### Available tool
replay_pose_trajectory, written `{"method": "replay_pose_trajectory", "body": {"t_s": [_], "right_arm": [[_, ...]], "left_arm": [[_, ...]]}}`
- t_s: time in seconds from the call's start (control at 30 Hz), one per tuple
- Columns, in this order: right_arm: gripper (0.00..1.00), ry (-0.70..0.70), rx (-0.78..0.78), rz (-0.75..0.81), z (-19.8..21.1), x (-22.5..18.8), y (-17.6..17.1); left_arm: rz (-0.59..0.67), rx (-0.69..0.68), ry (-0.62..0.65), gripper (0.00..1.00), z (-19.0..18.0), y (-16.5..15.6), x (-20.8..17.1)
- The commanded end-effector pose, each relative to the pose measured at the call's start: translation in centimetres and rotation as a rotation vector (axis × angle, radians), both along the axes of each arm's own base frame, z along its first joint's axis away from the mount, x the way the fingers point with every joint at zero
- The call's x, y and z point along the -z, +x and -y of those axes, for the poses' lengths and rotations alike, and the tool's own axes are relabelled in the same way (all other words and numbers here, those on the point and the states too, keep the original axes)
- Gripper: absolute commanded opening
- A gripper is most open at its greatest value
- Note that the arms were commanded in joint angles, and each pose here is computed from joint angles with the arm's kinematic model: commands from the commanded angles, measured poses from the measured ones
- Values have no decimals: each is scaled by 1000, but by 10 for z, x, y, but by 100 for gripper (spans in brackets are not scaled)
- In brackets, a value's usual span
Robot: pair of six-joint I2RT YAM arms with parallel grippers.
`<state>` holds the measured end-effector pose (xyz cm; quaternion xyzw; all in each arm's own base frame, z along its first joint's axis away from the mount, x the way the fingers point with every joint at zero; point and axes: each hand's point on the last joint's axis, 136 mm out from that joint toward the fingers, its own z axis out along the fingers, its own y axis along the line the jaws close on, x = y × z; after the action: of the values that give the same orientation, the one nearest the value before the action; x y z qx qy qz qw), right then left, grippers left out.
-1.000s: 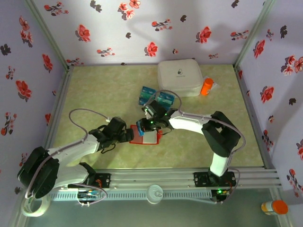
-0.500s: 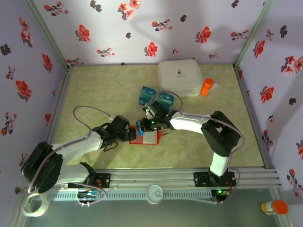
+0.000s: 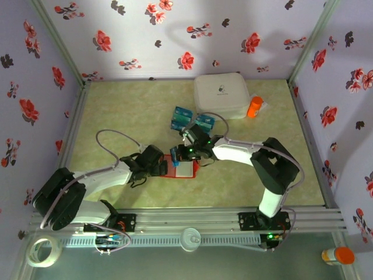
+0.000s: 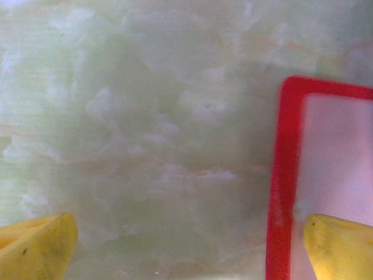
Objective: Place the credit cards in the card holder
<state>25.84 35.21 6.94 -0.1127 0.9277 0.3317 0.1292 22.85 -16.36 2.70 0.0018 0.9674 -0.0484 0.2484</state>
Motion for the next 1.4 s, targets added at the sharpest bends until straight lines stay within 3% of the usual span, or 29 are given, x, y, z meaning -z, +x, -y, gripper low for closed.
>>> {"method": "replay_pose_trajectory", "body": {"t_s": [0.0,0.27,0.5,1.37], "right_arm": [[0,93,54,31,7,-31,9],[0,210,162,52,22,-44,6],[0,305,250,67,31,-29,-2],[0,347,293,77,25,10,-17]], "left_arm": [[1,-21,49,100,-9,-2,9],[-8,-58,76,100,-17,-8,14],[-6,-85,79,100,-23,-11,14],[-3,-95,85,100,-26,-13,14]]}}
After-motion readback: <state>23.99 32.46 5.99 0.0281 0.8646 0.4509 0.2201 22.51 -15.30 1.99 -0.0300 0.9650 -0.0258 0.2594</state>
